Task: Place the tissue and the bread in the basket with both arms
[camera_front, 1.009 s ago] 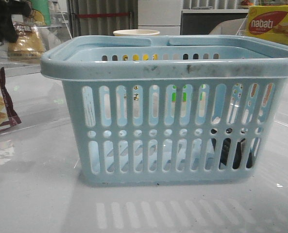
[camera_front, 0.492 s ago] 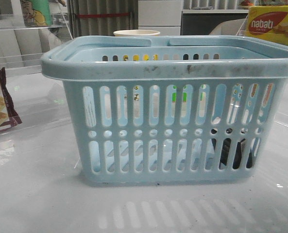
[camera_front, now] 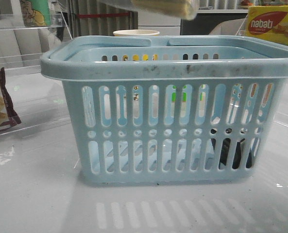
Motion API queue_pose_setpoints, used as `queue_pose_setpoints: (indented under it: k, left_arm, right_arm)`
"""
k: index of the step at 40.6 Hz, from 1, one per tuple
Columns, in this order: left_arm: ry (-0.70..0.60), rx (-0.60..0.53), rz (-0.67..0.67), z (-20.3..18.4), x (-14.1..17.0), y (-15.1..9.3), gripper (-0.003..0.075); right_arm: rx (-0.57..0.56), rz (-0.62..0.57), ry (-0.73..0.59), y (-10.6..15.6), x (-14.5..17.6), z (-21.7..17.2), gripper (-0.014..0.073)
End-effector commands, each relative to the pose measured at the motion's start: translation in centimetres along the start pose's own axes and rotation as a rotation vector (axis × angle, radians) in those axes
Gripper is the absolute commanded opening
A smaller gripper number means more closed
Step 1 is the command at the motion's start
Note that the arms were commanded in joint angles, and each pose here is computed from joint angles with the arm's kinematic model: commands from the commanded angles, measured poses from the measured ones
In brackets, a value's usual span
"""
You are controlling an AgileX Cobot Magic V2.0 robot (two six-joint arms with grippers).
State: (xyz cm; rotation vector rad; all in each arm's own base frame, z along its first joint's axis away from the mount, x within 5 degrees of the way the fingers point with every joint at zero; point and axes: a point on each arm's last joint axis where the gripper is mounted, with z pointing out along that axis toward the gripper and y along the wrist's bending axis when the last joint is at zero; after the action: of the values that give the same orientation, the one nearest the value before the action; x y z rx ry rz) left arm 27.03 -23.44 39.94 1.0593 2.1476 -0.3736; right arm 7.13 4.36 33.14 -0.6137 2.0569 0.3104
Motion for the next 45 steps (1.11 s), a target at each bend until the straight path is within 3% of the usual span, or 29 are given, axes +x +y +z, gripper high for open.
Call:
queue_pose_setpoints:
  k: [1,8,10,18,20,32,45]
  left_arm:
    - [-0.112,-0.012,0.004,-1.4,-0.5,-0.5,0.0092]
    - [-0.068,-0.005,-0.001,-0.3,0.5,-0.5,0.0118]
    - [-0.063,-0.004,-0.002,-0.2,0.6,-0.5,0.0168]
    - [-0.070,-0.008,-0.001,-0.3,0.5,-0.5,0.0502]
    - [-0.072,-0.013,0.001,-0.5,0.5,-0.4,0.0537]
    - [-0.175,-0.034,0.008,-5.6,1.6,-1.2,0.0525]
    - [-0.295,-0.119,-0.058,-10.9,8.5,-1.3,0.0525]
  right_arm:
    - [0.016,-0.012,-0.095,-0.1,-1.3,-0.5,0.0569]
    - [0.016,-0.012,-0.095,-0.1,-1.3,-0.5,0.0569]
    - [0.016,-0.012,-0.095,-0.1,-1.3,-0.5,0.0569]
    - [0.016,-0.012,-0.095,-0.1,-1.3,-0.5,0.0569]
    - [0.016,-0.012,-0.095,-0.1,-1.3,-0.5,0.0569]
    - [0.016,-0.012,-0.095,-0.1,-1.3,-0.5,0.0569]
    - [0.016,-0.012,-0.095,-0.1,-1.3,-0.5,0.0569]
